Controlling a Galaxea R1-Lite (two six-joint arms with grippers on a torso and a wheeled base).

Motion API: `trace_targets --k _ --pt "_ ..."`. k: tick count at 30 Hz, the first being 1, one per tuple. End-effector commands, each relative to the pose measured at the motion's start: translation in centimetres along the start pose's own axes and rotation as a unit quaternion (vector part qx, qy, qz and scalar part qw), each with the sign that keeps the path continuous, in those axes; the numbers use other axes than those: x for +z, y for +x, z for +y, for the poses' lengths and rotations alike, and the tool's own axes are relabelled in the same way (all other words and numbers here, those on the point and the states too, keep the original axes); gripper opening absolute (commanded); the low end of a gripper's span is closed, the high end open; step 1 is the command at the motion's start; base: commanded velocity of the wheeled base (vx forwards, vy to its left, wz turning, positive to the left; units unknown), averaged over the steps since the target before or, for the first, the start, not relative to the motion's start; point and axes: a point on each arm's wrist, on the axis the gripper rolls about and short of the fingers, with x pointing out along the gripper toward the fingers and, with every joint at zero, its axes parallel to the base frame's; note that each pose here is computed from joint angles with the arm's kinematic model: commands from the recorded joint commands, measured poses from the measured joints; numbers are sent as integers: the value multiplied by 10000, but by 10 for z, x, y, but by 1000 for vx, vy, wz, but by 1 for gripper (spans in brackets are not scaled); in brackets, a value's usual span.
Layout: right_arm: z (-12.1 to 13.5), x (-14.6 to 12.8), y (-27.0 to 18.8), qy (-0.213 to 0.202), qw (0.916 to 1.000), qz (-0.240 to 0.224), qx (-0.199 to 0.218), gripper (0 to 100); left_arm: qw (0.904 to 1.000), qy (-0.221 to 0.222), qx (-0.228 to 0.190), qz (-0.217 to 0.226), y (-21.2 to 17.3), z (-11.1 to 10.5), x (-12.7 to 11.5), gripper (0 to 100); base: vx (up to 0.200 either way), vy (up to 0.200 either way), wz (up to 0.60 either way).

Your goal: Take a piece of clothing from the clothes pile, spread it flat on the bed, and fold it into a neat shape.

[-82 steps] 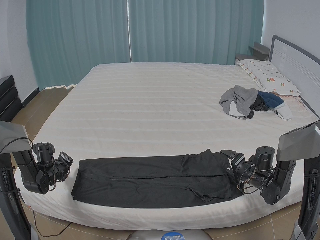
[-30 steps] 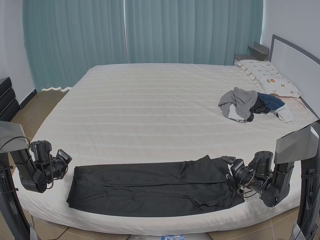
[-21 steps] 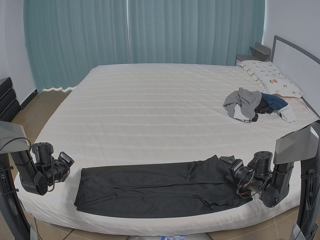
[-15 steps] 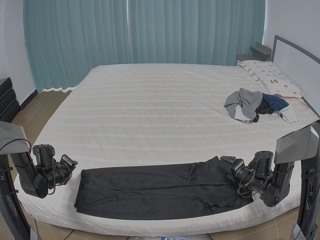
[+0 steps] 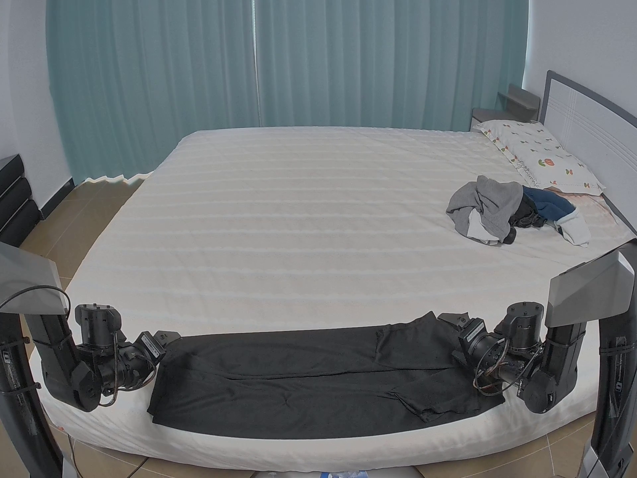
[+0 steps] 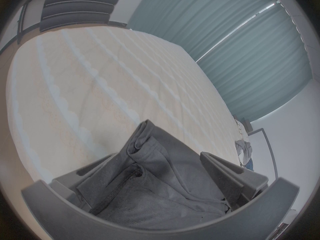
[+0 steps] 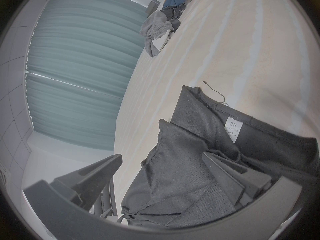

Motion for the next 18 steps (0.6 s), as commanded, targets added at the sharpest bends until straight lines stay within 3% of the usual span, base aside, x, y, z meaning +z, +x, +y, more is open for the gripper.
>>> trace_targets --k 1,9,10,16,18 --pt "1 0 0 -8 10000 -20 64 100 9998 67 72 147 9 2 -8 100 0 0 0" --pt "1 0 0 -7 10000 -17 57 100 9996 152 142 212 18 4 -12 100 0 0 0" --pt "1 0 0 -7 10000 -17 57 100 9995 164 163 222 18 5 -12 0 0 0 0" --pt "2 0 -1 -8 10000 -22 71 100 9990 185 391 75 14 8 -13 0 0 0 0" --pt "1 0 0 0 10000 -19 64 100 9977 412 531 -44 12 8 -13 0 0 0 0"
